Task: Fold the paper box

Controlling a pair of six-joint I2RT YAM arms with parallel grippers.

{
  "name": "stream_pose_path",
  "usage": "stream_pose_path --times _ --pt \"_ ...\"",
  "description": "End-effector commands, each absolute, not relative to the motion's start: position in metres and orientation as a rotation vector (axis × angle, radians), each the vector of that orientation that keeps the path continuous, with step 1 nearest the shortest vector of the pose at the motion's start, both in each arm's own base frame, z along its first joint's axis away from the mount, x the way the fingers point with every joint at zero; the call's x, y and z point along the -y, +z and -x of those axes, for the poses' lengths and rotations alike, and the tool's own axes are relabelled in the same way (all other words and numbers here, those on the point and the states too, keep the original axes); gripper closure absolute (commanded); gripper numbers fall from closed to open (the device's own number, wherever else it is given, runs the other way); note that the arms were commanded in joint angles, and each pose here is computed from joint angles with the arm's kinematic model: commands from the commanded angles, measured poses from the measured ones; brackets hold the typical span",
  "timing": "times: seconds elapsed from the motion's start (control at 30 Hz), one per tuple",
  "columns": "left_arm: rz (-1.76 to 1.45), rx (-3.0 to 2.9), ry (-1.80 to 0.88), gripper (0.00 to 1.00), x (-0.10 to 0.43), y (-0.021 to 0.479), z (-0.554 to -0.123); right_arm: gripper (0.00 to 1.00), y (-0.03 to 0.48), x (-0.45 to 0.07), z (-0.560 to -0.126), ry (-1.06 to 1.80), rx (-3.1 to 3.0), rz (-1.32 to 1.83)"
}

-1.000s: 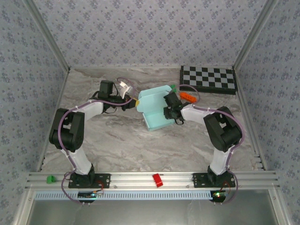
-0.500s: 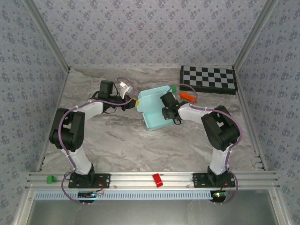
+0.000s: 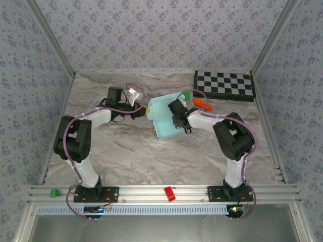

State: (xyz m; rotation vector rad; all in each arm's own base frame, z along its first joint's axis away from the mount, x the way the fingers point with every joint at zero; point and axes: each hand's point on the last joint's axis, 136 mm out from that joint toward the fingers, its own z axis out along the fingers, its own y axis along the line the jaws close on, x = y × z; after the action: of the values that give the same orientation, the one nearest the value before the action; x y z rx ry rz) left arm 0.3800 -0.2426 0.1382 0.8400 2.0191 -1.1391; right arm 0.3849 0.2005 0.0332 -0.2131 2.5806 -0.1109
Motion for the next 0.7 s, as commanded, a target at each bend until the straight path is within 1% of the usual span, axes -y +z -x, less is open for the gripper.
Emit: stream_pose_path --times 0.0,0.33,0.67 --pt "-0.865 -1.96 -1.157 1.0 0.243 0.154 -0.386 0.84 0.003 -0.157 -0.364 -0.376 -2.681 0.185" --pt "-0.864 -1.963 -1.157 1.0 0.242 0.153 -0.386 0.86 -0.003 -0.154 -0.362 -0.409 -2.692 0.175" --pt "-0.863 -1.963 -1.161 1.0 0.243 0.154 -0.387 0.87 -0.011 -0.162 -0.358 -0.36 -2.719 0.197"
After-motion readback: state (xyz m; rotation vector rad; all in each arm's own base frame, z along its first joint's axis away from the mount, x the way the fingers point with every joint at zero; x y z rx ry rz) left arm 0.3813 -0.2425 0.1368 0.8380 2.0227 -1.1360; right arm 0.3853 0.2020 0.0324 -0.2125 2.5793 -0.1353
